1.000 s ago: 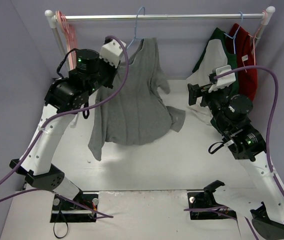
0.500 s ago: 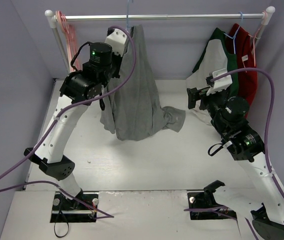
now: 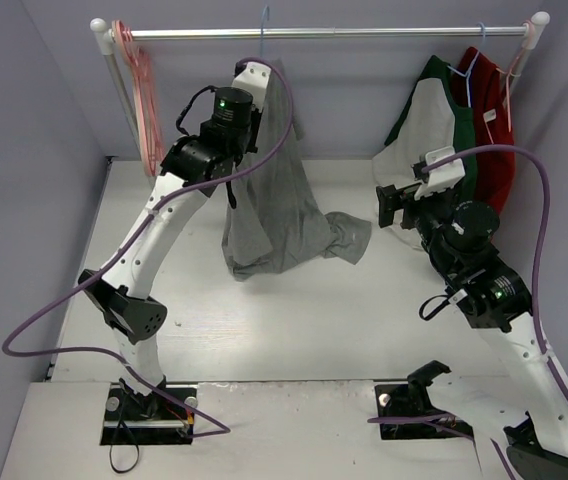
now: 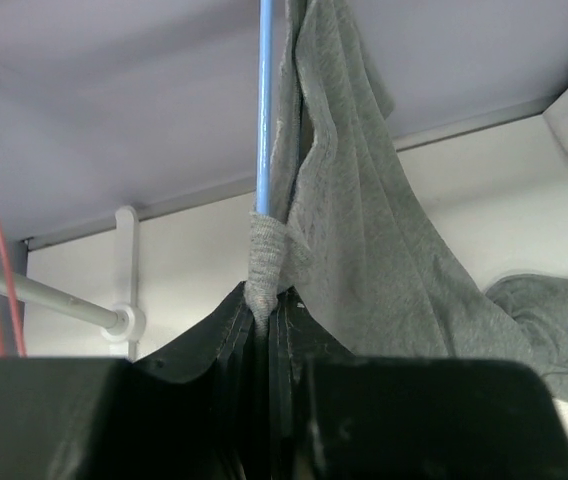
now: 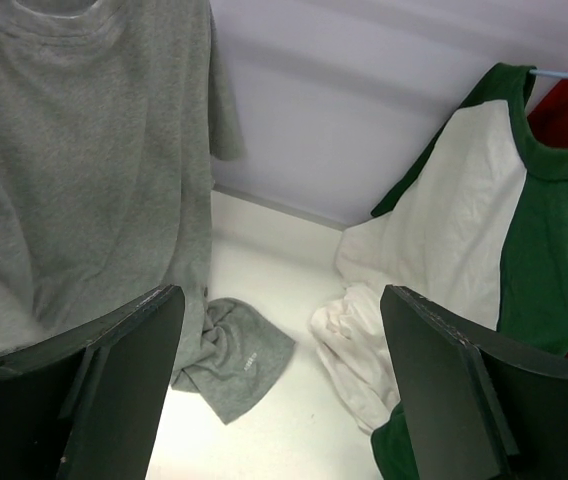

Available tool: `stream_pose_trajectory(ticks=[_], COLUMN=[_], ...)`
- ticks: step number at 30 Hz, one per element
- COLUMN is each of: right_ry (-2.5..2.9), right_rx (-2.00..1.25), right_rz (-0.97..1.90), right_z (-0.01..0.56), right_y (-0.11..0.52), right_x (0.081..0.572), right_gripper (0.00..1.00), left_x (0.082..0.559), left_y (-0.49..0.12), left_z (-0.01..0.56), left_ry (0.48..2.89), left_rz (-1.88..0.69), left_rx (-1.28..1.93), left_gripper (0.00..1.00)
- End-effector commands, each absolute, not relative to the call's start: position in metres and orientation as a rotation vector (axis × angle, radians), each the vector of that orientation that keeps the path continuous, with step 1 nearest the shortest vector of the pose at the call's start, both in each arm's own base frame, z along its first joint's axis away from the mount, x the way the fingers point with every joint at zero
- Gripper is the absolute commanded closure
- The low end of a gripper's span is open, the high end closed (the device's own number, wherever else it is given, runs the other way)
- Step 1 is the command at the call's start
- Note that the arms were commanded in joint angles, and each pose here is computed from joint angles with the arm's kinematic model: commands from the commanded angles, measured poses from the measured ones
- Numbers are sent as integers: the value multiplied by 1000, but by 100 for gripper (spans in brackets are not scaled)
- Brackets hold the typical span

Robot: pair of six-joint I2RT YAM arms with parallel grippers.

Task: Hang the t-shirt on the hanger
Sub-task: Place the hanger at the clothesline.

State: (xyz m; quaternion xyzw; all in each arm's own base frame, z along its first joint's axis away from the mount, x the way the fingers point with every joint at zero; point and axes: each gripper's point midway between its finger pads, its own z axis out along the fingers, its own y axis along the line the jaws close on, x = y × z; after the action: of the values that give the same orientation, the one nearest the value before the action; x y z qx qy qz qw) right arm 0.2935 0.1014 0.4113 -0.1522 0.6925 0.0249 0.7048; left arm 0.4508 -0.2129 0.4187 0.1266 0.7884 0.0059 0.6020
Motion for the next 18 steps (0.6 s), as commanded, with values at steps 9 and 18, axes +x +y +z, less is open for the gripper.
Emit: stream_pose_trajectory(ticks=[9, 18], right_ry=[1542, 1509], right_rx=[-295, -231], right_rz=[55, 28], right_z=[408, 408], right_y=[94, 80], right_x=[290, 281], right_gripper=[15, 4], left_x=[436, 341], left_y=[-196, -148], left_z=[452, 458], left_ry=[1749, 1765], left_rz=[-69, -113], left_rx=[185, 241], left_gripper=[34, 27])
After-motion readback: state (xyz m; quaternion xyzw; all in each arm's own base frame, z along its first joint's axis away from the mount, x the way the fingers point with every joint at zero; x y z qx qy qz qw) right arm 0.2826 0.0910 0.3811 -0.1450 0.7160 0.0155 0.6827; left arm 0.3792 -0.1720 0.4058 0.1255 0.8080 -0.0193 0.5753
